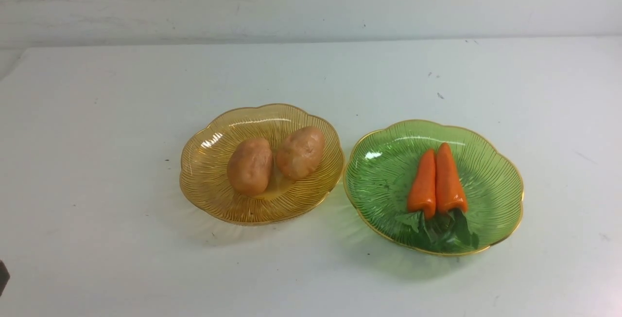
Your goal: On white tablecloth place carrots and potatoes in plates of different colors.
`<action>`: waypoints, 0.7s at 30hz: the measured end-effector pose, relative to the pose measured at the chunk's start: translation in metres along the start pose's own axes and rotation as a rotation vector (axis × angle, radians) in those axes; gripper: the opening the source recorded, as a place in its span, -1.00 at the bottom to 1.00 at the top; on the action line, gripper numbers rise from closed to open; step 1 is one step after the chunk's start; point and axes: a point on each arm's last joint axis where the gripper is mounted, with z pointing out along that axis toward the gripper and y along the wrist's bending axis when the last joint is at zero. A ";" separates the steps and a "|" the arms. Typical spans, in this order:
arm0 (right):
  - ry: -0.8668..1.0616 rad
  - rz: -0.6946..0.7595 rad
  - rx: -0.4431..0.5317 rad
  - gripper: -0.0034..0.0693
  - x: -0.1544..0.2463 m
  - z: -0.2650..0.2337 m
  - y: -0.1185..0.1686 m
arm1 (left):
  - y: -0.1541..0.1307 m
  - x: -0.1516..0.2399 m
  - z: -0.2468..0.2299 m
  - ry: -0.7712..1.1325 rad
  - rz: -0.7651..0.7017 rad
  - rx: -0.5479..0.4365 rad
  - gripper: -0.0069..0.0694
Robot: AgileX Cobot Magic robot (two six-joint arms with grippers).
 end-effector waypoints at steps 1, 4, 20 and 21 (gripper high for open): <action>0.000 0.000 0.000 -0.95 0.000 0.000 0.000 | 0.000 0.000 0.000 0.000 0.000 0.000 -0.83; 0.000 0.000 0.000 -0.95 0.000 0.000 0.000 | 0.000 0.000 0.000 0.000 0.000 0.000 -0.83; 0.081 -0.112 0.002 -0.95 0.009 0.000 0.000 | 0.000 0.000 0.000 0.000 0.000 0.000 -0.83; 0.114 -0.139 0.011 -0.95 0.014 0.000 -0.001 | 0.000 0.000 0.000 0.000 0.000 0.000 -0.83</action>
